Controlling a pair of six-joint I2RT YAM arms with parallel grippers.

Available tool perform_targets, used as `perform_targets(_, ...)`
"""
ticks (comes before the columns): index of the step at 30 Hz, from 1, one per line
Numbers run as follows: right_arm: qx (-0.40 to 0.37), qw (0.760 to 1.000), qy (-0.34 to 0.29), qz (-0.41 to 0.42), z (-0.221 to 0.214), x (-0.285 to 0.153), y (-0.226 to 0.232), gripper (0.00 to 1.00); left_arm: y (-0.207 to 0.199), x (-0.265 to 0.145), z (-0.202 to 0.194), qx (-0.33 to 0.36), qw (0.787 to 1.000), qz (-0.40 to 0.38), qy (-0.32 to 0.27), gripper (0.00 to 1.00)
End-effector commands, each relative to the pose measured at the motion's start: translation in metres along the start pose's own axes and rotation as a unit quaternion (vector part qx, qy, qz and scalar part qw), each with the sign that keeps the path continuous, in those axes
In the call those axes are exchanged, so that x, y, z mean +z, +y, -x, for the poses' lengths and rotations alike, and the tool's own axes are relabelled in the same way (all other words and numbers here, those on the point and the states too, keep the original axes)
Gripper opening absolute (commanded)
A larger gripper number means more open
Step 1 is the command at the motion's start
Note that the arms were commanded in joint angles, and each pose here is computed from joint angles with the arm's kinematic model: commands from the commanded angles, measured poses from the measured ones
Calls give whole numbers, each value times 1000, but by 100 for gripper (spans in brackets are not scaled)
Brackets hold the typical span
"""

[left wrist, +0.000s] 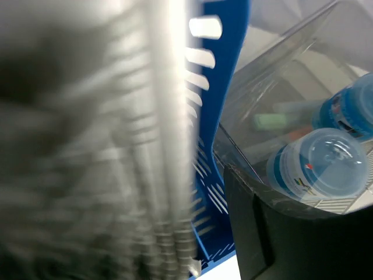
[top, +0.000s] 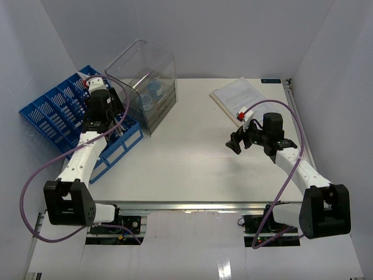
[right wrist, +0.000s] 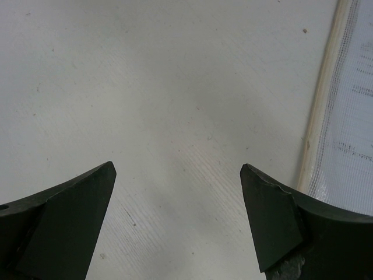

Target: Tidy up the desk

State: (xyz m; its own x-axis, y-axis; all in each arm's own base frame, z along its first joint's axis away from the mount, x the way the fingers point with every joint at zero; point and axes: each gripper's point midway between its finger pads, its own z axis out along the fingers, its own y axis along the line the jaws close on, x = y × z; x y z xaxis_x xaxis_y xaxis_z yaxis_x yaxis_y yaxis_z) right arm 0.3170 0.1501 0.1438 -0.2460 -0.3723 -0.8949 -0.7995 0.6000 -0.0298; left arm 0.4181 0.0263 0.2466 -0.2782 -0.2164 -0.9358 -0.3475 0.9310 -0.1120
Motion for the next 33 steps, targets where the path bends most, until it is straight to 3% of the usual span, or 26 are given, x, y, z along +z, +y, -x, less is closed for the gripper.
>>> perform_targets(1,-25,999,-19,-15,17,-4,-10,94,5,-1,11,1,1000,19,5,47)
perform_targets(4,-24,999,-19,-11,17,-3,-8,94,9,-3,18,4,1000,28,-4,14)
perform_targets(6,-23,999,-21,-10,18,-3,-8,94,10,-6,26,7,999,30,-14,0)
perform_targets(19,-19,1000,-22,-1,17,-1,-5,94,25,-40,99,26,984,52,-171,0)
perform_targets(25,-17,1000,-21,2,15,0,-4,94,34,-31,73,17,979,65,-191,0)
perform_targets(33,-20,1000,-20,0,14,-1,-4,94,35,-9,21,-11,986,63,-157,1)
